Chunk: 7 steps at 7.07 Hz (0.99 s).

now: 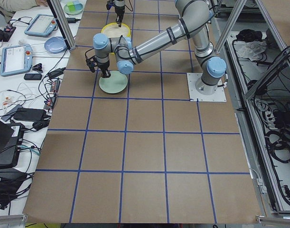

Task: Stack buns with steamer

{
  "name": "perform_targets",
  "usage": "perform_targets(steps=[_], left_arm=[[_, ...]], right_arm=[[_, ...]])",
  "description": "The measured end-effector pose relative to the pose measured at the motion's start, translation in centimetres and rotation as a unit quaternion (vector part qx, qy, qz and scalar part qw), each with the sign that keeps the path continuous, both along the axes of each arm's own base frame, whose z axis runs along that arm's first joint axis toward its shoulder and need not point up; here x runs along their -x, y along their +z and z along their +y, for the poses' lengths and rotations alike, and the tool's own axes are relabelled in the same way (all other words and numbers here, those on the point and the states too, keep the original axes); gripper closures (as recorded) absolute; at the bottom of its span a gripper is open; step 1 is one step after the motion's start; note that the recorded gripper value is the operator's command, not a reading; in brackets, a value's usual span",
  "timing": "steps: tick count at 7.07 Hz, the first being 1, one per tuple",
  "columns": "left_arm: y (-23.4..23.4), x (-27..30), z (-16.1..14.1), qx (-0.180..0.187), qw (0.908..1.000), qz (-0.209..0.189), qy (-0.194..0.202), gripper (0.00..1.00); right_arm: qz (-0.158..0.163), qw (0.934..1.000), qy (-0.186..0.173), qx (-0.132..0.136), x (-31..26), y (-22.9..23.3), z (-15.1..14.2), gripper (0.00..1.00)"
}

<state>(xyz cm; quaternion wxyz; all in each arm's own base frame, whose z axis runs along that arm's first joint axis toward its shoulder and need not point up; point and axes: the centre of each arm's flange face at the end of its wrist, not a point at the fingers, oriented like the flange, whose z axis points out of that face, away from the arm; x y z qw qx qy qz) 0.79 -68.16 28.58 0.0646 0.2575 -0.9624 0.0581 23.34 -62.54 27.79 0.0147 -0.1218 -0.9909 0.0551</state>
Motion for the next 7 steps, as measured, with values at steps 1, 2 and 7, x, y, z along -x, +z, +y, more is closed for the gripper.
perform_targets(steps=[1, 2, 7], left_arm=[[2.2, 1.2, 0.4, 0.014, 0.9999, 0.0, -0.002, 1.0], [4.1, 3.3, 0.8, 0.028, 0.9996, 0.009, 0.006, 1.0], [6.3, 20.7, 3.2, 0.041, 0.987, 0.12, 0.098, 1.0]], right_arm=[[0.0, 1.0, 0.0, -0.001, 0.0, -0.1, 0.1, 0.01], [0.001, 1.0, 0.0, -0.001, 0.0, -0.2, 0.2, 0.0], [-0.014, 0.9994, 0.007, 0.032, 0.5, 9.2, 3.1, 0.0]])
